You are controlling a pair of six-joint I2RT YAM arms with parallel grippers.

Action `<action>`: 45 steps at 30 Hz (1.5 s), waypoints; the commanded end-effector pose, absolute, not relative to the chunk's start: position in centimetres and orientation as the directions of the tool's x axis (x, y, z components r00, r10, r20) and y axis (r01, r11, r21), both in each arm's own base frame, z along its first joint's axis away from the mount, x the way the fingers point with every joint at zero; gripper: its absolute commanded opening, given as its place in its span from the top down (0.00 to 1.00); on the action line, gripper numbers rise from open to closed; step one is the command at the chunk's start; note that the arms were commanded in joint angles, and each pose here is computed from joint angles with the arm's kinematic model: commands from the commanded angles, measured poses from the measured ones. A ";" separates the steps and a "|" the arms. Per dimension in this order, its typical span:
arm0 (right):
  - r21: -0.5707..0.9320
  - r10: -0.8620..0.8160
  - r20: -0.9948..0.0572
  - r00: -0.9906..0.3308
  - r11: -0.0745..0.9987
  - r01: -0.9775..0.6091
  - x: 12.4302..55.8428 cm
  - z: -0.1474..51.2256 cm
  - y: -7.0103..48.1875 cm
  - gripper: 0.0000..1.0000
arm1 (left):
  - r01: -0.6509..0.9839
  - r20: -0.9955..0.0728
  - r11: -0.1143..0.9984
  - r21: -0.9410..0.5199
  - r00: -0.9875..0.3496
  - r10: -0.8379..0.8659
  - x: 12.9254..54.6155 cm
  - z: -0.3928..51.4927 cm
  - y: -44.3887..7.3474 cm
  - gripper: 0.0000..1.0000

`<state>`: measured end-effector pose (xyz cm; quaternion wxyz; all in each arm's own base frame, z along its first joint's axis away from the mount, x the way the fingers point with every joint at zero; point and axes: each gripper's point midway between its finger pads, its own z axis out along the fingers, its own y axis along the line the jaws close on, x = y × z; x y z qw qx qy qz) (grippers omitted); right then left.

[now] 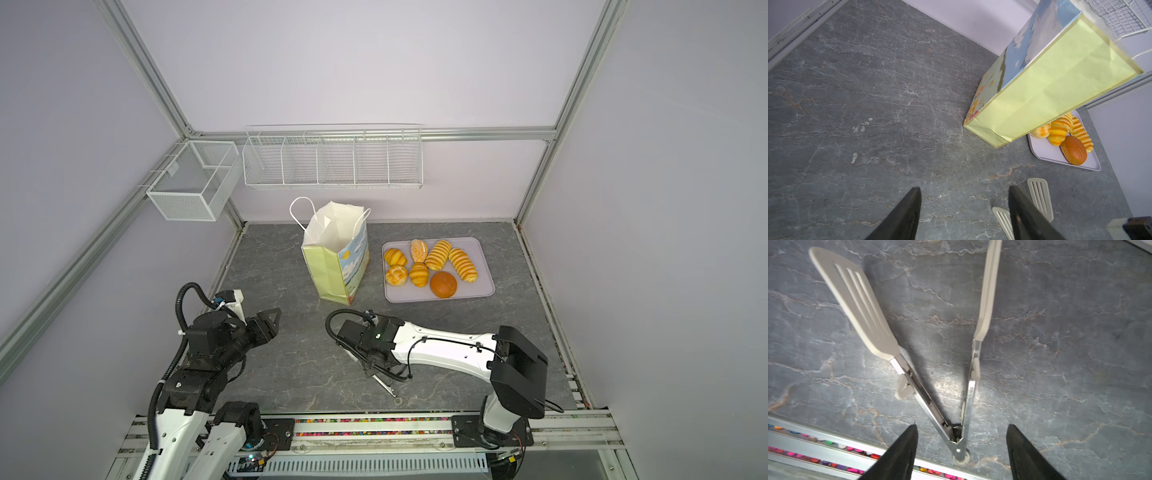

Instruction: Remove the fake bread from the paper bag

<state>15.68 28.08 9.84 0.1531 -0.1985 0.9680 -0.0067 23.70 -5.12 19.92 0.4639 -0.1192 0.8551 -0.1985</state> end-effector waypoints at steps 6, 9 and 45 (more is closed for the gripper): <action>-0.199 -0.393 -0.485 -0.781 0.919 -0.339 20.1 17.8 23.4 0.25 | -0.061 -0.833 0.946 -0.318 -0.458 -0.310 25.1 22.8 -2.9 0.29; -0.230 -0.379 -0.552 -0.743 0.925 -0.301 22.2 20.5 21.4 0.21 | -0.086 -0.868 0.966 -0.243 -0.425 -0.256 26.0 25.2 -1.8 0.26; -0.128 0.018 -0.903 -0.429 0.943 0.308 36.6 13.1 -2.6 0.11 | -0.135 -0.972 0.991 0.022 -0.236 -0.010 33.2 15.5 0.2 0.01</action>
